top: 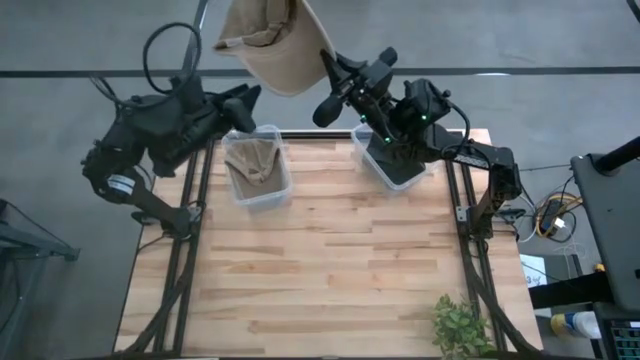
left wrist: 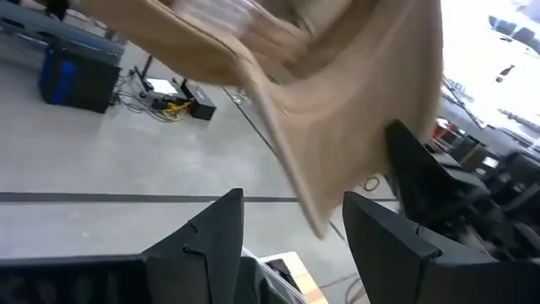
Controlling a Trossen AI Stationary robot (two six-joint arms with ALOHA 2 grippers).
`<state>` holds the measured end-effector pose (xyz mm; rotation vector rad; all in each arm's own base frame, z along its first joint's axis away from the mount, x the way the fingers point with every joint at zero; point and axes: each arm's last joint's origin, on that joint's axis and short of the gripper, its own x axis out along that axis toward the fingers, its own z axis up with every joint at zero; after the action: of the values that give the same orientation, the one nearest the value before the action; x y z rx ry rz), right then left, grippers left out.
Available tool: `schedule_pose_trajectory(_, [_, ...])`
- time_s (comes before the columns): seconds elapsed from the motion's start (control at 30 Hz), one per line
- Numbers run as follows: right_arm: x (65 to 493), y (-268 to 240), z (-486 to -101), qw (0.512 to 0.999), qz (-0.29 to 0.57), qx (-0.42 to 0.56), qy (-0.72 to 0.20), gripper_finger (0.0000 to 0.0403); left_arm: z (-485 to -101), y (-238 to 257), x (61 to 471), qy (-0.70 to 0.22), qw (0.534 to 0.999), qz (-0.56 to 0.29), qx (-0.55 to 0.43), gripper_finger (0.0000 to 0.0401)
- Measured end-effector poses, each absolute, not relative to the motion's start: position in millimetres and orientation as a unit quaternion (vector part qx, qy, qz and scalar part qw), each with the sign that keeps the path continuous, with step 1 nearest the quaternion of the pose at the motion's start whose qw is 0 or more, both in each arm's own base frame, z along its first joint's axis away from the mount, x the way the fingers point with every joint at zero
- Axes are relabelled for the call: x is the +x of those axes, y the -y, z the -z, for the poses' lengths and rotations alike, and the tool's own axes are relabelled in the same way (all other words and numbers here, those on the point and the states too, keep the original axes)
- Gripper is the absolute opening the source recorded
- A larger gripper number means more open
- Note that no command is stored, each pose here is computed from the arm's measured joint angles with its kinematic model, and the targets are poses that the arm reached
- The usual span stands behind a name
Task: Pick & Place hat
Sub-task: Put the brown cap into the left transparent bin
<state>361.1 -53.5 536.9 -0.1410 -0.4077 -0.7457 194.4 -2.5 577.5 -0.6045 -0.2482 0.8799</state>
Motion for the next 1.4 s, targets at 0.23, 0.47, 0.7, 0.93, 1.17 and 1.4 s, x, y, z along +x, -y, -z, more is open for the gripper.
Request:
schedule_pose_trajectory(0.23, [362.4, 43.7, -538.1, 0.921, 0.324, -0.069, 0.206, 0.0011, -574.9, 0.8, 204.9, 0.133, 0.849, -0.420, -0.291, 0.0195])
schedule_pose_trajectory(0.47, [363.1, 40.3, -537.8, 0.923, 0.317, -0.078, 0.203, 0.0011, -576.6, 0.6, 204.1, 0.135, 0.851, -0.419, -0.285, 0.0176])
schedule_pose_trajectory(0.7, [363.2, 39.9, -537.7, 0.924, 0.315, -0.077, 0.203, 0.0012, -576.0, 1.4, 206.0, 0.123, 0.862, -0.408, -0.275, 0.0047])
schedule_pose_trajectory(0.93, [364.4, 39.9, -535.5, 0.927, 0.311, -0.081, 0.191, 0.0017, -581.1, -2.4, 195.8, 0.128, 0.863, -0.408, -0.269, 0.0009])
schedule_pose_trajectory(1.17, [364.1, 45.9, -530.6, 0.941, 0.297, -0.051, 0.152, 0.0069, -584.6, -5.7, 171.2, 0.126, 0.862, -0.414, -0.264, 0.0006])
schedule_pose_trajectory(1.4, [362.8, 47.7, -524.4, 0.948, 0.300, -0.067, 0.088, 0.0177, -576.1, -10.1, 143.9, 0.102, 0.850, -0.428, -0.291, 0.0006])
